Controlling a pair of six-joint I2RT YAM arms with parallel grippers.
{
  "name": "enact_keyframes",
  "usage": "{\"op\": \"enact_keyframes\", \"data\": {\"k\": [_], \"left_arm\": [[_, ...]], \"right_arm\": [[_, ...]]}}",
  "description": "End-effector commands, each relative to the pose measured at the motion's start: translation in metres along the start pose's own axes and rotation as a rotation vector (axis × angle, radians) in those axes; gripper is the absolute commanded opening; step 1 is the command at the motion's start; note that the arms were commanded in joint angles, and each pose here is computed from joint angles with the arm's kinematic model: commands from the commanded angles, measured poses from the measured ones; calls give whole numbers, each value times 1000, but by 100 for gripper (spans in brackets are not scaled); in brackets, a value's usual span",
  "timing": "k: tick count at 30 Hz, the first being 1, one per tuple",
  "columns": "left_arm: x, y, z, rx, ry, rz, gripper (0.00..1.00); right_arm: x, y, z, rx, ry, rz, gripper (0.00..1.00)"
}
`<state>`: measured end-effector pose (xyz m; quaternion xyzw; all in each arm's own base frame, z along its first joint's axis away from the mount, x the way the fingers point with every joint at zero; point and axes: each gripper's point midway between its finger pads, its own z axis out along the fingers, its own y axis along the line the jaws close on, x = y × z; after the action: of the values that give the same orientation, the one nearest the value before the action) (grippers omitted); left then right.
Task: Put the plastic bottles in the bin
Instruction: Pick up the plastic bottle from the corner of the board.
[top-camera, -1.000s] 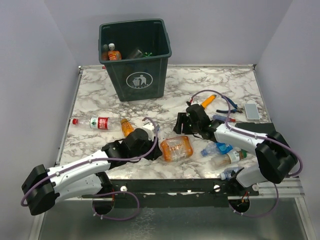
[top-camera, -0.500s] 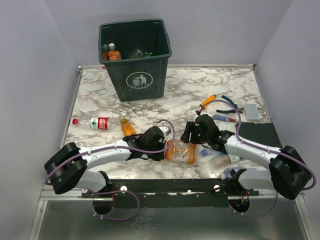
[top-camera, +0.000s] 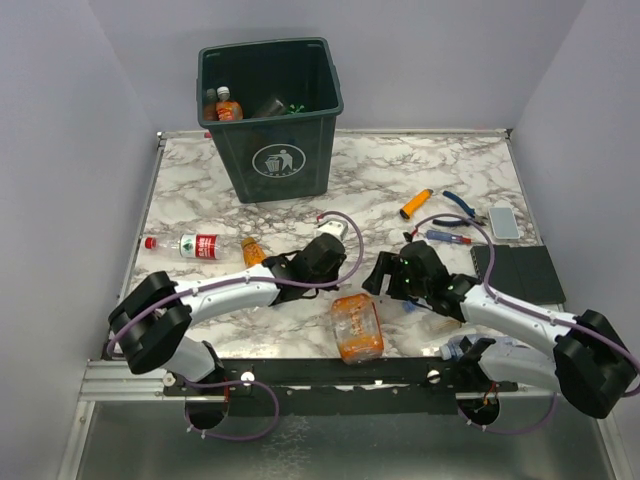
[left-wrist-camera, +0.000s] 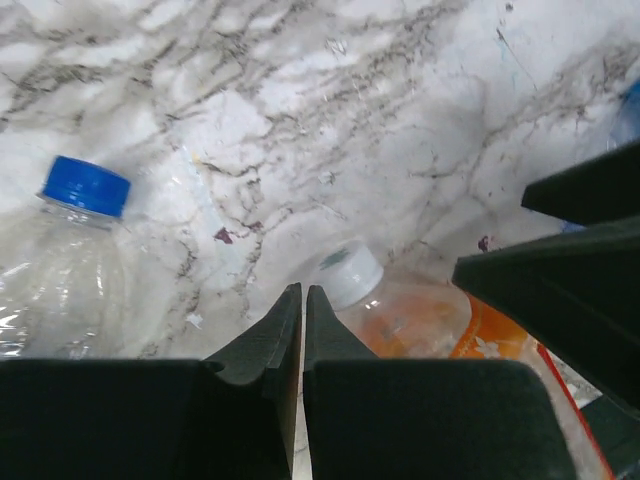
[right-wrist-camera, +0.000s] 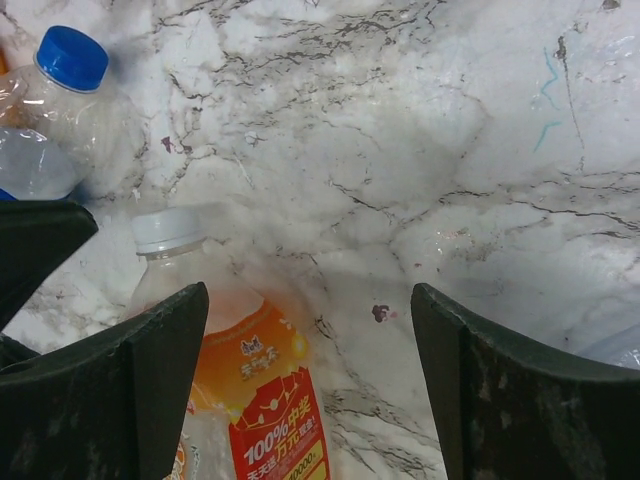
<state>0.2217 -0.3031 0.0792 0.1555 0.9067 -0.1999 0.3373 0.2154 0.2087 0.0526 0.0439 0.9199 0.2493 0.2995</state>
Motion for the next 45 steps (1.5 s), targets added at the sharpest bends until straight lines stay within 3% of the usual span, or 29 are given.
{"op": "enact_keyframes", "data": {"k": [1,4,7,10,13,21,37,45], "left_arm": [[-31,17,-11,-105,-127,-10,10],[-25,26,-30,-109,-132,-13,33],[-10,22,-50,-28,-102,-28,54],[3,6,-71,112,-82,-60,66],[16,-6,-83,219,-52,-61,72],[66,-20,-64,320,151,-44,70],[90,-12,-34,275,214,-46,53],[96,-2,-28,226,214,-76,50]], "right_arm": [[-20,4,-15,19,-67,18,88],[-22,10,-28,-14,-67,0,91],[-4,28,-38,-122,32,-32,92],[22,43,-45,-249,159,-63,92],[41,47,-46,-305,243,-42,92],[55,40,-42,-294,292,-31,88],[78,19,-25,-221,365,20,87],[81,43,-27,-376,389,47,71]]}}
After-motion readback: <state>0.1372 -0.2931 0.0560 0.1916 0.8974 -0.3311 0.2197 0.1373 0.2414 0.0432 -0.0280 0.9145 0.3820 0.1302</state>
